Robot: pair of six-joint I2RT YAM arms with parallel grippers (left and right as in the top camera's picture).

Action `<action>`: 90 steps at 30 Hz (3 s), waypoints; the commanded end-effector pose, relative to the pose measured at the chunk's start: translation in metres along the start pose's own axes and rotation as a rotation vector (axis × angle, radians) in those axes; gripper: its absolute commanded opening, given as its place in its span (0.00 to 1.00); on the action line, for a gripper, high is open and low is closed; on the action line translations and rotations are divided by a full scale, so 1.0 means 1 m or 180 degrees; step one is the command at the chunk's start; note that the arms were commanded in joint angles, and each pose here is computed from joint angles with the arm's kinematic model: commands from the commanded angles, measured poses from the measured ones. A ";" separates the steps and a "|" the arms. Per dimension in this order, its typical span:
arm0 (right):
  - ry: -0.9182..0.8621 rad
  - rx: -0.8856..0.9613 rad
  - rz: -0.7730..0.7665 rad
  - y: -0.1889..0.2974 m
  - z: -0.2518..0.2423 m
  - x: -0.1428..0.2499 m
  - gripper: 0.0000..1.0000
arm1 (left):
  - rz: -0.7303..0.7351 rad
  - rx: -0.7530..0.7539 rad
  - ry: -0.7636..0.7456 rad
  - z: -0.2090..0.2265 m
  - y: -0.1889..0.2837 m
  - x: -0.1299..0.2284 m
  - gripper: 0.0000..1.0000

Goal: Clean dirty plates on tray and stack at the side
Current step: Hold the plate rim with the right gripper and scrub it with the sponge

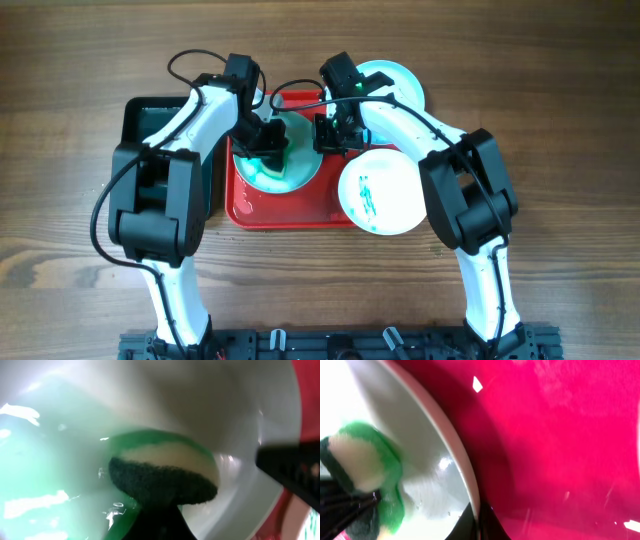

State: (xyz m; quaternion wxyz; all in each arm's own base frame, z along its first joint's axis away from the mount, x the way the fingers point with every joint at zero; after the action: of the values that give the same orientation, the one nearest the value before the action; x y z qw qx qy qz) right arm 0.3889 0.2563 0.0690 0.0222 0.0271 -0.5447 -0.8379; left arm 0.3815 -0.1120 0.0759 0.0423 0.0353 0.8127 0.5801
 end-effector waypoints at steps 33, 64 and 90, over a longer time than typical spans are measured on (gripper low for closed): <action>-0.0241 -0.0039 0.0109 -0.015 -0.013 0.003 0.04 | 0.0123 -0.0103 0.0581 -0.006 0.003 -0.001 0.04; -0.0242 -0.0093 0.0139 -0.015 -0.011 0.004 0.04 | -0.0250 -0.0872 0.1080 0.026 0.005 -0.011 0.04; -0.0241 -0.0113 0.0121 -0.015 -0.011 0.003 0.04 | -0.0675 -0.0997 0.1296 0.033 0.006 -0.028 0.04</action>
State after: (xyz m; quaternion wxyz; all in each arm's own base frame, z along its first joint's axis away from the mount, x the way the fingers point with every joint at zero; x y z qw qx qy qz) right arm 0.3904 0.2549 0.0657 0.0079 -0.0016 -0.5264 -0.8502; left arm 0.3996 -0.1100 0.0807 -0.0341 -0.0813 0.7793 0.6204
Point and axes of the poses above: each gripper's point midway between its finger pads, its own y axis back along the fingers, its own z axis along the line the jaws close on, x = y × z, the point moved 7 cm from there along y, back along the fingers
